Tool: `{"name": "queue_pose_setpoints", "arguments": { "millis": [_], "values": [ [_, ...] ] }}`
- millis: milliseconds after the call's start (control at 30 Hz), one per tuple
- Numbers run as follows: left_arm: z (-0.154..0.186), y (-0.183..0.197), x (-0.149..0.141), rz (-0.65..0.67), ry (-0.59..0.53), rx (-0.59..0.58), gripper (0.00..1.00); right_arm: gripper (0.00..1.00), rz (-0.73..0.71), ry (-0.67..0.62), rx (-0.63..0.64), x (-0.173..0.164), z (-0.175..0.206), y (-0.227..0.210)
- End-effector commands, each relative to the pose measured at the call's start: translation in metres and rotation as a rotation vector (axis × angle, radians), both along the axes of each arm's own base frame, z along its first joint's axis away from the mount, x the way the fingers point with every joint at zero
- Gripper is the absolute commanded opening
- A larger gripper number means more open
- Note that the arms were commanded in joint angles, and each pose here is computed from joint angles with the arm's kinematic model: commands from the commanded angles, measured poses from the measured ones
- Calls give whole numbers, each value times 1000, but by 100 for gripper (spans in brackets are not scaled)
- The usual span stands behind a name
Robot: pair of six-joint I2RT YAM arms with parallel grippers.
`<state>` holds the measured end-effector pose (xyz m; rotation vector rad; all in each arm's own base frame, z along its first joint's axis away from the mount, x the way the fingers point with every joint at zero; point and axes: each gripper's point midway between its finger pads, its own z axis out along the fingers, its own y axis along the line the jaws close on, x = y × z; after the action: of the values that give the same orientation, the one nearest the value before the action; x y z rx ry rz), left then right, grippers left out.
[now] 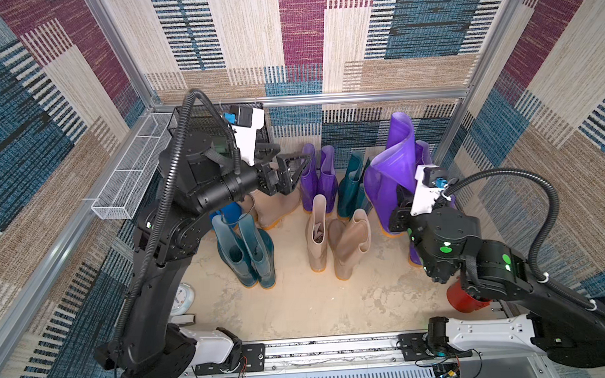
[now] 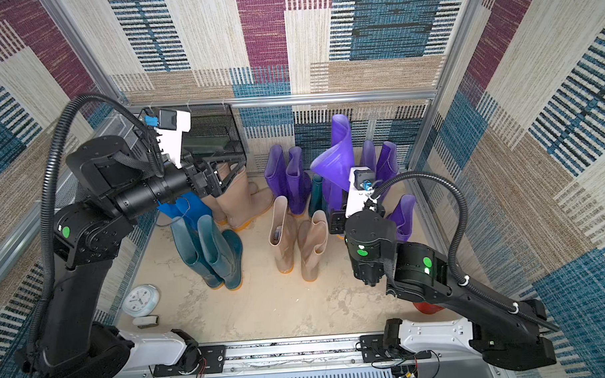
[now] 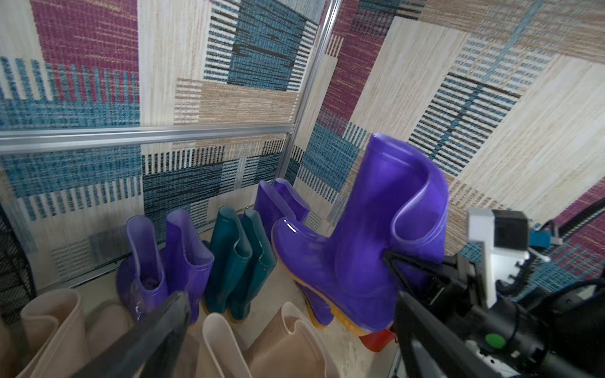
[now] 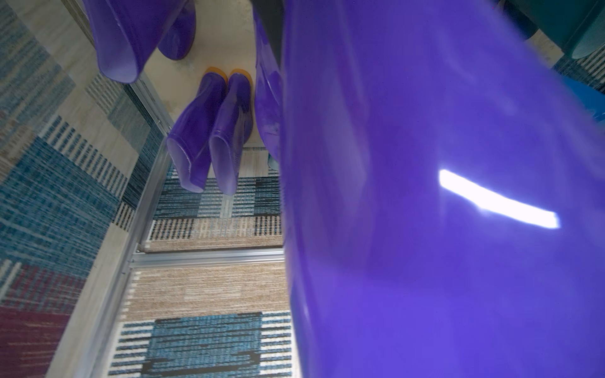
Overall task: Match and arrange rain boots in pairs
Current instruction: Place the rain boot at the center of the board.
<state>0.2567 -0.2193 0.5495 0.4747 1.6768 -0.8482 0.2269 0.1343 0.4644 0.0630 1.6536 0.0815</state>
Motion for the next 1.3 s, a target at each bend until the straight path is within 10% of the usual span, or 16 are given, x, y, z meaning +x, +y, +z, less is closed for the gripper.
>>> {"name": "queue_pose_setpoints", "arguments": {
  "millis": [0,600,1267],
  "values": [
    [-24,11,7,76,-17,37,99,0,-74,18,67,-3,-16,-25],
    [-143,15,12,97,33,149,94,0,-20,280,167,58,-165,-50],
    [-160,11,15,99,77,111,92,0,-45,421,185,120,-224,-37]
  ]
}}
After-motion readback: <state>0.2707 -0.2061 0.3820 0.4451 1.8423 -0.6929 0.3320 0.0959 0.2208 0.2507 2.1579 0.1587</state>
